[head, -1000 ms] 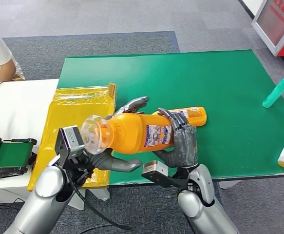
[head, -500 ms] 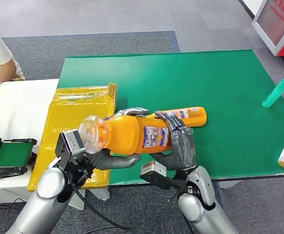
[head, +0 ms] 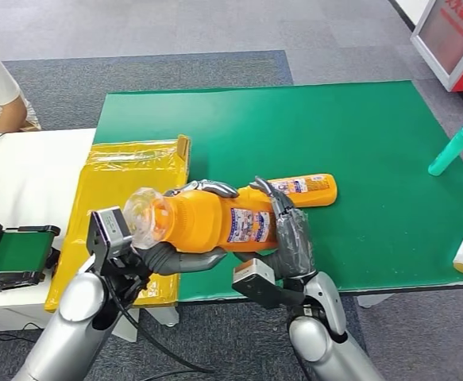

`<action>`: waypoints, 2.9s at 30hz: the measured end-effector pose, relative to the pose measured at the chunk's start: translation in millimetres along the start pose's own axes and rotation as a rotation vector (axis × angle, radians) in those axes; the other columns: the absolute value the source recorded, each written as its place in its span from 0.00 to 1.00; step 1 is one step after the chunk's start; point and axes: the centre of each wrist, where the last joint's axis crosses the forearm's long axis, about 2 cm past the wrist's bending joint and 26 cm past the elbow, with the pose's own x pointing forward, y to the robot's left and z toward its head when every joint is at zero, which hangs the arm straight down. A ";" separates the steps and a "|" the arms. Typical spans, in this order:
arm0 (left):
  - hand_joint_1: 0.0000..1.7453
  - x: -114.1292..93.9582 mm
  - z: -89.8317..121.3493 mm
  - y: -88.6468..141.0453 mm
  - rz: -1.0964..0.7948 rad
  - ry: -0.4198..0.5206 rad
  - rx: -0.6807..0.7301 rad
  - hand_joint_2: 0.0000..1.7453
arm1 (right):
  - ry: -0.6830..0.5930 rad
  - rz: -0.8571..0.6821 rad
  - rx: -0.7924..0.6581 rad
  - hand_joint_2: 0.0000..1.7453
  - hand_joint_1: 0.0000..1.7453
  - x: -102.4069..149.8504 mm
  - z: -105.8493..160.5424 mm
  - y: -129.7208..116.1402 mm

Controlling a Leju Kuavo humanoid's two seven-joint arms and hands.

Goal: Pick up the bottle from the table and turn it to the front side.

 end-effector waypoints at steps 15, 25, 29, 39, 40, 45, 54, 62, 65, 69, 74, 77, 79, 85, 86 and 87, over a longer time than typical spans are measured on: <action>1.00 -1.0 44.7 31.6 -0.545 0.118 0.439 1.00 | 0.106 -0.103 -0.228 1.00 0.00 -15.4 9.1 -60.7; 1.00 2.2 57.7 48.4 -1.179 0.256 0.667 1.00 | 0.049 -0.106 -0.315 1.00 0.00 -5.0 2.9 -83.9; 0.64 -12.2 64.3 55.9 -1.440 0.373 0.614 1.00 | 0.009 -0.117 -0.330 1.00 0.00 6.5 -1.9 -92.9; 1.00 -79.9 92.5 71.9 -1.525 0.651 0.345 1.00 | -0.086 -0.146 -0.415 1.00 0.00 23.3 -7.0 -116.7; 1.00 -83.4 94.1 72.8 -1.518 0.668 0.334 1.00 | -0.092 -0.146 -0.417 1.00 0.00 24.2 -6.9 -117.6; 1.00 -91.8 97.8 75.3 -1.495 0.716 0.303 1.00 | -0.111 -0.142 -0.422 1.00 0.00 26.8 -6.6 -119.1; 0.00 -93.4 97.2 74.9 -1.486 0.703 0.315 1.00 | -0.121 -0.093 -0.402 1.00 0.00 30.3 2.3 -119.3; 0.00 -91.1 101.5 68.3 -1.480 0.601 0.402 1.00 | -0.113 -0.110 -0.366 1.00 0.00 33.0 18.5 -119.6; 0.00 -91.2 104.2 64.6 -1.474 0.591 0.406 1.00 | -0.105 -0.105 -0.348 1.00 0.00 32.5 22.2 -119.3; 0.00 -90.8 109.4 56.8 -1.461 0.581 0.413 1.00 | -0.076 -0.098 -0.317 1.00 0.00 30.4 32.0 -118.6; 0.00 -88.4 112.5 46.5 -1.437 0.567 0.428 1.00 | -0.054 -0.060 -0.296 1.00 0.00 28.2 44.7 -123.7; 0.00 -86.6 111.9 42.4 -1.422 0.557 0.441 1.00 | -0.047 -0.045 -0.291 1.00 0.00 28.0 49.5 -126.7; 0.00 -85.6 111.3 40.7 -1.418 0.552 0.446 1.00 | -0.044 -0.040 -0.290 1.00 0.00 28.0 51.2 -127.8; 0.00 -84.3 111.1 38.1 -1.406 0.546 0.456 1.00 | -0.040 -0.035 -0.287 1.00 0.00 28.2 53.4 -128.9; 0.00 -84.2 111.2 37.7 -1.400 0.546 0.460 1.00 | -0.040 -0.034 -0.287 1.00 0.00 28.1 53.6 -129.0; 0.00 -84.0 111.5 37.4 -1.393 0.545 0.464 1.00 | -0.040 -0.033 -0.287 1.00 0.00 28.0 53.8 -129.2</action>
